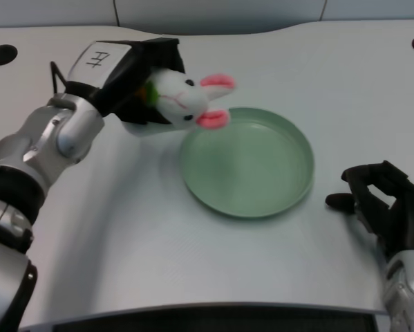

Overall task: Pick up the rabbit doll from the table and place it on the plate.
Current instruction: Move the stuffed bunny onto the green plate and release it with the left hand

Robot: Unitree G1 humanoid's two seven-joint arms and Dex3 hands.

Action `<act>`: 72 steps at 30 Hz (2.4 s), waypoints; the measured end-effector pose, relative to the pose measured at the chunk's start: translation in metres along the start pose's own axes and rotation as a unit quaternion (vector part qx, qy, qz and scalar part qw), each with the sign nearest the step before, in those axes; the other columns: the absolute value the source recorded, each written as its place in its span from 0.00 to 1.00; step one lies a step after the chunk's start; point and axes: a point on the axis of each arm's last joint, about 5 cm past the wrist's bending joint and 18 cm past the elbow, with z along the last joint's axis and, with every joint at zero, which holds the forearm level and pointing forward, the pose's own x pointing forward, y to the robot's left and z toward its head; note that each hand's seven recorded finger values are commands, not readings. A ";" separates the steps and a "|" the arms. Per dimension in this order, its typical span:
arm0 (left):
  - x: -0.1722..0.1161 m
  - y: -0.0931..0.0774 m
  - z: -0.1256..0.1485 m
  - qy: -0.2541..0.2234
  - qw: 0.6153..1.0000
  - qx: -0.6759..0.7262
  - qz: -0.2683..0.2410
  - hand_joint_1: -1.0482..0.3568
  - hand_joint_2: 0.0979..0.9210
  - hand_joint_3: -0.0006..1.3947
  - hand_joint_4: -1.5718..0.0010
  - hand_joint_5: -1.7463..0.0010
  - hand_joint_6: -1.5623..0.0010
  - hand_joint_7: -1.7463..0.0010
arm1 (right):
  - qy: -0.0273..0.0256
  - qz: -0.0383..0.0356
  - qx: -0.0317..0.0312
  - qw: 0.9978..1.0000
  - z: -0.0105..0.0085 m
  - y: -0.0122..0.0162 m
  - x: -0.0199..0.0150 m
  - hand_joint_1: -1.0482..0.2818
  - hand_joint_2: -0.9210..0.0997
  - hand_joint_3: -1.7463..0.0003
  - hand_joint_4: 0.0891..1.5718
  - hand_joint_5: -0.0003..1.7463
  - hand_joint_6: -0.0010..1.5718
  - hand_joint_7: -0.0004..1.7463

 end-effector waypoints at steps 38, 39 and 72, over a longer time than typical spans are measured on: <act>0.033 -0.056 0.067 -0.037 0.993 0.033 -0.107 0.66 0.98 0.07 0.42 0.00 0.59 0.00 | -0.009 0.004 0.005 1.000 0.0010 0.0048 -0.0035 0.23 0.00 0.90 0.52 0.52 0.49 0.70; 0.033 -0.056 0.068 -0.038 0.993 0.034 -0.108 0.66 0.98 0.07 0.42 0.00 0.59 0.00 | -0.010 0.004 0.005 1.000 0.0010 0.0047 -0.0037 0.23 0.00 0.90 0.52 0.52 0.49 0.70; 0.044 -0.050 0.073 -0.002 0.968 0.135 -0.212 0.00 1.00 0.08 1.00 1.00 1.00 1.00 | -0.007 0.003 0.010 1.000 -0.0006 0.0048 -0.0068 0.23 0.00 0.91 0.52 0.53 0.51 0.69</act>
